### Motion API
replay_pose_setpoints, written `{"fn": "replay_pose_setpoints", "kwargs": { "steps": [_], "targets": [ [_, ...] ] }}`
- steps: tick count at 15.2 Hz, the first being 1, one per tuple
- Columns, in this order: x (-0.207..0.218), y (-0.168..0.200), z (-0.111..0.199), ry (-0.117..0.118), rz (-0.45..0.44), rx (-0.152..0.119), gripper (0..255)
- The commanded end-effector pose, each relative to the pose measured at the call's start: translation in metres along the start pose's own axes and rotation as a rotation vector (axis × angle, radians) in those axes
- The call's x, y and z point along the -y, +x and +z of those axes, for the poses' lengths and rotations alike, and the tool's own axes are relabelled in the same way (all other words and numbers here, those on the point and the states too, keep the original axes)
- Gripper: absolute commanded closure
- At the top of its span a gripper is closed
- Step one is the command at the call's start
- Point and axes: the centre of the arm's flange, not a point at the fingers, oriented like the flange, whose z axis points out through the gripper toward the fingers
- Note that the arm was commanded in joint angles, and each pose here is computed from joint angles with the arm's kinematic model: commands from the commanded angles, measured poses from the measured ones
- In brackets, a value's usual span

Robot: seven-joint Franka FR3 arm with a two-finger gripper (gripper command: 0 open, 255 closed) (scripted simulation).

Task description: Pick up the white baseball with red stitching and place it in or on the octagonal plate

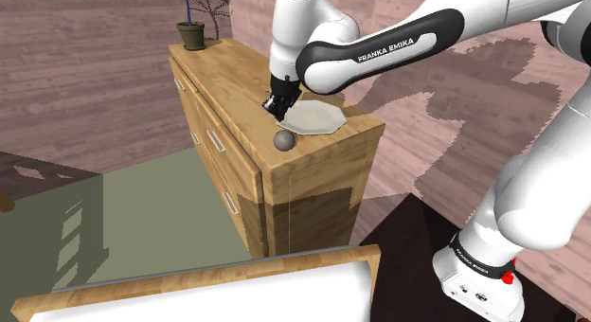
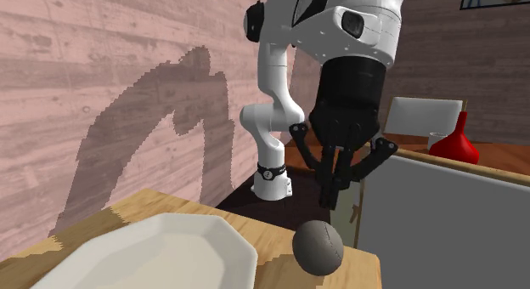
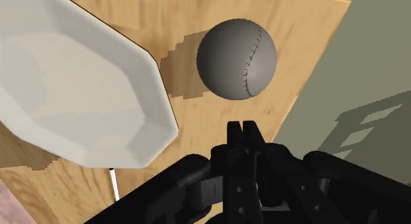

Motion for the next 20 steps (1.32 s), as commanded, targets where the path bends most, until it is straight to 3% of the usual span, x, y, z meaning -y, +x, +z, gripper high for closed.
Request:
{"fn": "replay_pose_setpoints", "kwargs": {
  "steps": [1, 5, 6, 13, 20],
  "targets": [
    [0.000, 0.000, 0.000, 0.000, 0.000, 0.000, 0],
    [-0.021, -0.027, 0.037, 0.111, -0.047, 0.074, 0],
    [-0.023, -0.030, 0.040, 0.122, -0.052, 0.081, 0],
    [-0.018, -0.033, 0.080, 0.122, -0.052, 0.081, 0],
    [-0.018, -0.033, 0.080, 0.122, -0.052, 0.081, 0]
  ]
}}
